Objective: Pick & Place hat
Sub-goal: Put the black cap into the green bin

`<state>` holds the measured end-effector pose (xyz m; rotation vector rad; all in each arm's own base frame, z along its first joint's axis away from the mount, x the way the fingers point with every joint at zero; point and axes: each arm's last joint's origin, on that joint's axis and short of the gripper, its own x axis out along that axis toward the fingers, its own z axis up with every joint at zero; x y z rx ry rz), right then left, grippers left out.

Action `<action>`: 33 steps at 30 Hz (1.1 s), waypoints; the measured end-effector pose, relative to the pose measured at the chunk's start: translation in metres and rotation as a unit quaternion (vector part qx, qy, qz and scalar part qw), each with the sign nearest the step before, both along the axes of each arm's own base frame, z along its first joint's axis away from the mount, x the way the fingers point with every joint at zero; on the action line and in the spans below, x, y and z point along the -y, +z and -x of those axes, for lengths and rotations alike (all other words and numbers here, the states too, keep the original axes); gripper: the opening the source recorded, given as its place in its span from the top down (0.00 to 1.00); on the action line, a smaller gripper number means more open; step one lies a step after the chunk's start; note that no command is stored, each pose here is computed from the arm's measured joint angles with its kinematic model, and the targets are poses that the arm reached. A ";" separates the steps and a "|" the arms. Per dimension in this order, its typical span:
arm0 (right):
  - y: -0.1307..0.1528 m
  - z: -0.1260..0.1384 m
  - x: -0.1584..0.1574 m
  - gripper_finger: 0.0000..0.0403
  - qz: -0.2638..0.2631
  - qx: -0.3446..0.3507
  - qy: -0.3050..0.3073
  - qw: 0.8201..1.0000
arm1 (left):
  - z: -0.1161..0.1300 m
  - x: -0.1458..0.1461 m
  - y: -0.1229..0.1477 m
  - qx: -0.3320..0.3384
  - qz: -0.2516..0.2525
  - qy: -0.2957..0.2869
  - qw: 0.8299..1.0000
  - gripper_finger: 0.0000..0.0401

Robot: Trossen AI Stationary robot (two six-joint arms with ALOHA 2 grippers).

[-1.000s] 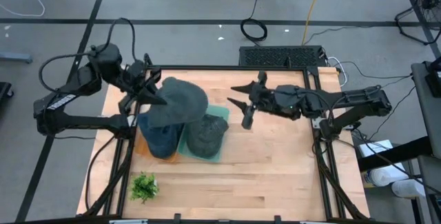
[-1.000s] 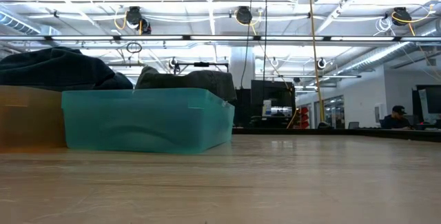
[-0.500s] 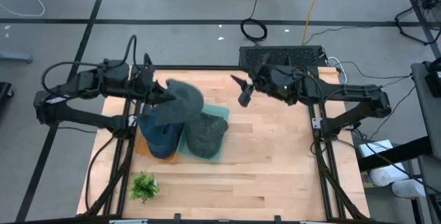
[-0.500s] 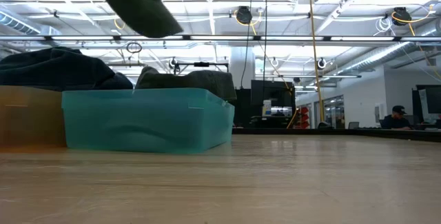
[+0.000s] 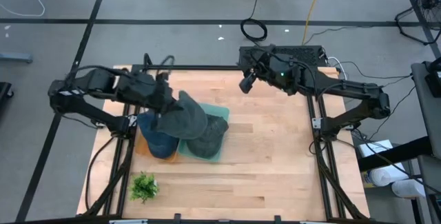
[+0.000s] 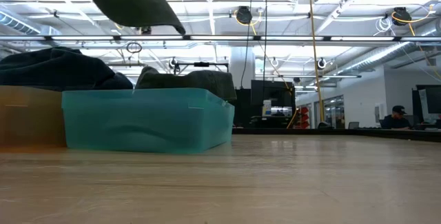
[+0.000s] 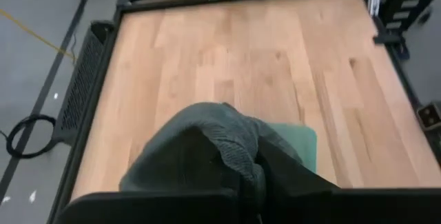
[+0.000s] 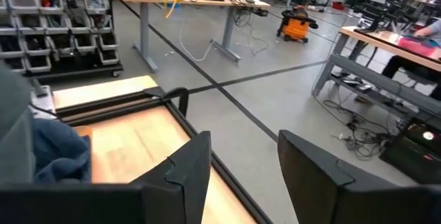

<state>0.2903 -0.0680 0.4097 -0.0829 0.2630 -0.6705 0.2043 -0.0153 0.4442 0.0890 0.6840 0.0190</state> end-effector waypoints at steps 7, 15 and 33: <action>0.000 0.003 0.011 0.61 0.001 0.000 -0.019 1.000 | -0.025 0.017 -0.004 -0.055 -0.014 -0.024 0.998 0.96; 0.000 0.008 0.029 0.61 -0.001 0.002 -0.052 0.999 | -0.039 0.034 -0.014 -0.096 -0.031 -0.029 0.994 0.96; -0.001 0.017 0.056 0.61 0.039 -0.045 -0.004 0.998 | -0.069 0.050 -0.045 -0.175 -0.147 -0.085 0.970 0.96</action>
